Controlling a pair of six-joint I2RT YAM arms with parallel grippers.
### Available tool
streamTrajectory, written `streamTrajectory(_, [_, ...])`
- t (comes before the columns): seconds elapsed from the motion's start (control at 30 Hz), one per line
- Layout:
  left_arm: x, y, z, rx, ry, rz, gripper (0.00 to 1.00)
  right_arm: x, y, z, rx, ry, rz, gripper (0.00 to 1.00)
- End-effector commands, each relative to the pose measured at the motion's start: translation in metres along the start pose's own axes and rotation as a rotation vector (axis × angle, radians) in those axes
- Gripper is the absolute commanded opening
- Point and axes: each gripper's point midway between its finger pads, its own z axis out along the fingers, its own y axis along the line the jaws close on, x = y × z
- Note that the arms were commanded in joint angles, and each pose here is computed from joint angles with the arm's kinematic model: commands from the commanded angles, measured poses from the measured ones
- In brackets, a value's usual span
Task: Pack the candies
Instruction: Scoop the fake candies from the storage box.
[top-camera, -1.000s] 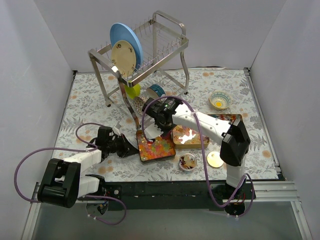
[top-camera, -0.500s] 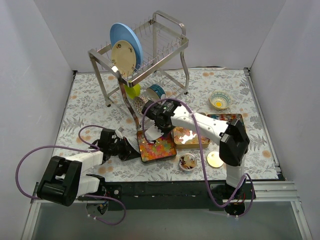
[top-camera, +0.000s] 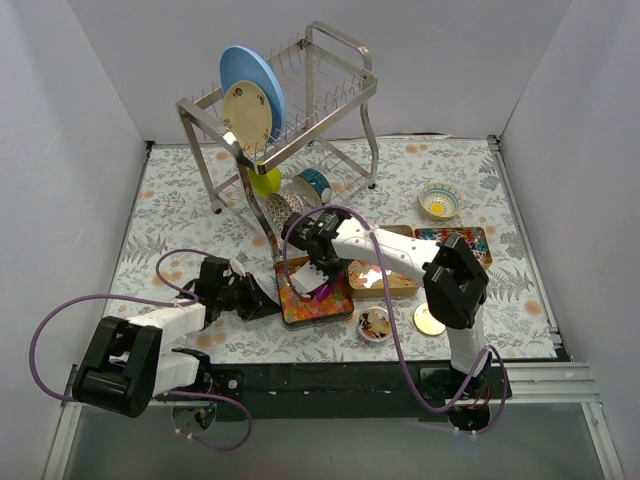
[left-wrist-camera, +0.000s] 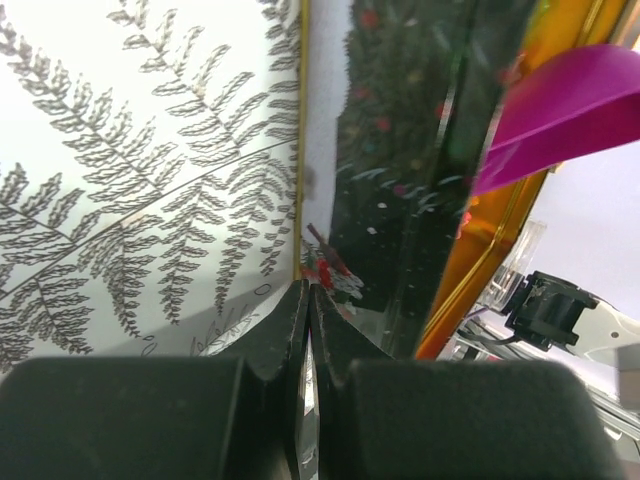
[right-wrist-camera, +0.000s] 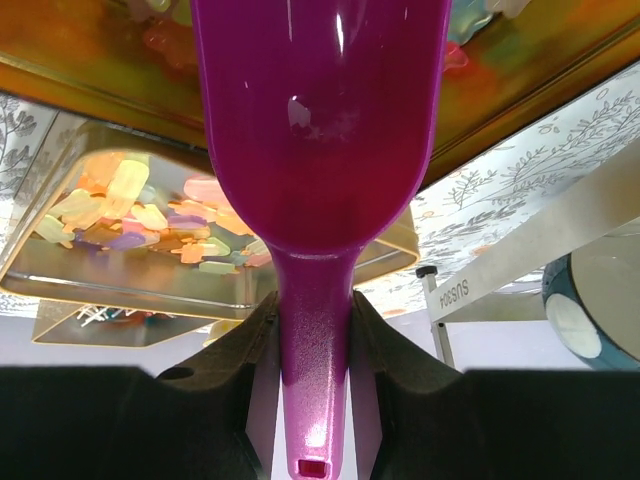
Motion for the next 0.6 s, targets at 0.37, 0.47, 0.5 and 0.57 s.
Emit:
streamTrajectory(0.37, [-0.010,-0.018,-0.006,0.057,-0.060,0.053,0.00,-0.044,0.005,-0.003,-0.063,0.022,0.006,0.01])
streamTrajectory(0.47, [-0.011,-0.017,-0.006,0.055,-0.061,0.048,0.00,-0.059,0.002,0.003,-0.068,0.006,0.024,0.01])
streamTrajectory(0.5, [-0.011,-0.017,-0.006,0.055,-0.059,0.049,0.00,-0.063,0.001,0.004,-0.070,0.001,0.045,0.01])
streamTrajectory(0.57, [-0.010,-0.016,-0.006,0.051,-0.054,0.049,0.00,-0.072,-0.002,0.008,-0.080,-0.021,0.080,0.01])
